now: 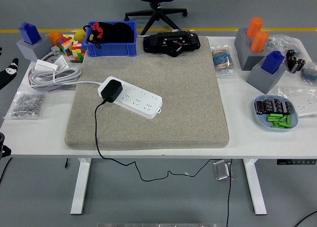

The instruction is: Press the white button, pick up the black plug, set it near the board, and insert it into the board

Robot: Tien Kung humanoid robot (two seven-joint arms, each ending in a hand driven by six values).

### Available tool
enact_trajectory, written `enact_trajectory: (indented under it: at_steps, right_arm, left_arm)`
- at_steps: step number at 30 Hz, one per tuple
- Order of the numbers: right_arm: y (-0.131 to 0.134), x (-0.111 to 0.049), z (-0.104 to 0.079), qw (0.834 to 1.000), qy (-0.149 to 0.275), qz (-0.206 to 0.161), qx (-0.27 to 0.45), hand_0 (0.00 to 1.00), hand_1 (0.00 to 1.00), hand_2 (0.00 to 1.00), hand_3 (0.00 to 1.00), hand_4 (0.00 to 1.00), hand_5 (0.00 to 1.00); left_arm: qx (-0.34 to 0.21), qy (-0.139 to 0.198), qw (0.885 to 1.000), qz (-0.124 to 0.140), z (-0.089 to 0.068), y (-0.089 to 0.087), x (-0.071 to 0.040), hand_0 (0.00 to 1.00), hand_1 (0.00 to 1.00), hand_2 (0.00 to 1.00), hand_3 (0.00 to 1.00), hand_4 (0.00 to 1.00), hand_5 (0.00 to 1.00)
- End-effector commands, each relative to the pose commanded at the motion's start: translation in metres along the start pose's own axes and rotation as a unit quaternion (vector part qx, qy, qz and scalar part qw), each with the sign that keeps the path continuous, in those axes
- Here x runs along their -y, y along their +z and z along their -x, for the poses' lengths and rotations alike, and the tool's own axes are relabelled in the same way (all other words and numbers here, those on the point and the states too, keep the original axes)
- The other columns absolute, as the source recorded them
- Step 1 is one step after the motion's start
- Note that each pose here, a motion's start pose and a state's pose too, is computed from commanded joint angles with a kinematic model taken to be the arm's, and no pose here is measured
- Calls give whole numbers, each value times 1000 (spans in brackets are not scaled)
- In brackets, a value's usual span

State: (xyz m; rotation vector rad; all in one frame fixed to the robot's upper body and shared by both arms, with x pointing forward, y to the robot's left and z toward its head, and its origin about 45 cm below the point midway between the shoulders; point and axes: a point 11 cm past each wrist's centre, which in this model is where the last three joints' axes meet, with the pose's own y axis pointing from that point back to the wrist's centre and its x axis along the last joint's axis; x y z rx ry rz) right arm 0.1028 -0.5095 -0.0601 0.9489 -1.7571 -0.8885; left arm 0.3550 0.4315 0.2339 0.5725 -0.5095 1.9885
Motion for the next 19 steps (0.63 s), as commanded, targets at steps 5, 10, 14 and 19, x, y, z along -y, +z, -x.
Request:
enact_trajectory:
  at_steps: [5, 10, 14, 19]
  right_arm:
    - [0, 0, 0, 1000, 1, 0, 1, 766, 649, 654, 617, 663, 427]
    - [0, 0, 0, 1000, 0, 0, 1, 766, 647, 654, 617, 663, 428]
    - [-1, 0, 1, 1000, -1, -1, 1, 766, 647, 654, 617, 663, 428]
    - [-2, 0, 1, 1000, -1, -3, 1, 766, 647, 654, 617, 663, 428]
  left_arm:
    - [0, 1, 1000, 2, -1, 2, 1, 801, 790, 733, 710, 752, 303]
    - [-1, -1, 1000, 3, -1, 2, 1, 801, 790, 731, 707, 750, 299]
    - [0, -2, 1000, 2, -1, 1, 1, 803, 789, 731, 706, 749, 296]
    - [-1, -1, 1000, 3, -1, 2, 1, 803, 789, 731, 706, 749, 296]
